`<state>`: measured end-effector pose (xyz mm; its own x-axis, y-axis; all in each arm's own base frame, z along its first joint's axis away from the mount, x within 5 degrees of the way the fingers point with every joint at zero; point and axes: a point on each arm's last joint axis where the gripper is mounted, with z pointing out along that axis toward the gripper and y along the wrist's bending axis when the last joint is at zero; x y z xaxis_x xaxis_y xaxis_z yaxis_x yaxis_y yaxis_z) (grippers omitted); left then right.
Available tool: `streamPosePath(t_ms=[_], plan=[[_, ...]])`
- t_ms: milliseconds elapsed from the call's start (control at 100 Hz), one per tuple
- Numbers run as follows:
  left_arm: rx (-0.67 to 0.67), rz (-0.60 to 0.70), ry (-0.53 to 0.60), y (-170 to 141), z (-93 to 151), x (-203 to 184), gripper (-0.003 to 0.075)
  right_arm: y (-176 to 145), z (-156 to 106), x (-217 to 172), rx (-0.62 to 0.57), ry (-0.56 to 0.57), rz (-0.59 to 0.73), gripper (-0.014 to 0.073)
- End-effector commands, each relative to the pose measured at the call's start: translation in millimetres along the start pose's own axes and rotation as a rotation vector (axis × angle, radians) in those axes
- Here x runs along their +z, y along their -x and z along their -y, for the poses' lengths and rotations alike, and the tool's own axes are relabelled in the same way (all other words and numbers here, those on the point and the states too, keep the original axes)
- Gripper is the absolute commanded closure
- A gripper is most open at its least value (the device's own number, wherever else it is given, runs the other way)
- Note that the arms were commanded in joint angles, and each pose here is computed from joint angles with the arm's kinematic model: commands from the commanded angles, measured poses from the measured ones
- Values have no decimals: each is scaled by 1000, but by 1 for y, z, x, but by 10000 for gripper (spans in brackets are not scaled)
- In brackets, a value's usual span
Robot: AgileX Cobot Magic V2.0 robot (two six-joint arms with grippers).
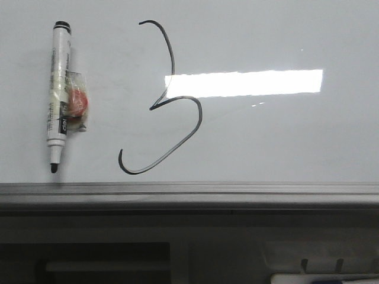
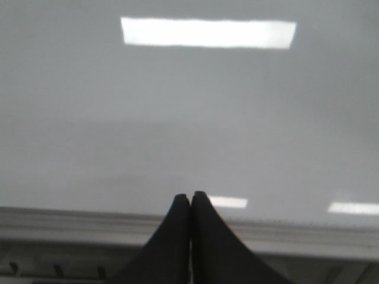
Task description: Write number 3 on whiteboard
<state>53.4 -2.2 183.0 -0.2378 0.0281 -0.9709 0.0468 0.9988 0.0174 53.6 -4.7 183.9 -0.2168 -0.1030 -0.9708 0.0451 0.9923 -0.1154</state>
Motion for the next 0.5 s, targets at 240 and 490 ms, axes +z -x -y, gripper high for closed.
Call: streamPosePath(t_ms=[240,490], plan=[[-18,69,1,3,0,-1,741,-10,-1,2,17,0,-23,636],[-18,69,1,3,0,-1,741,-10,-1,2,17,0,-21,636]])
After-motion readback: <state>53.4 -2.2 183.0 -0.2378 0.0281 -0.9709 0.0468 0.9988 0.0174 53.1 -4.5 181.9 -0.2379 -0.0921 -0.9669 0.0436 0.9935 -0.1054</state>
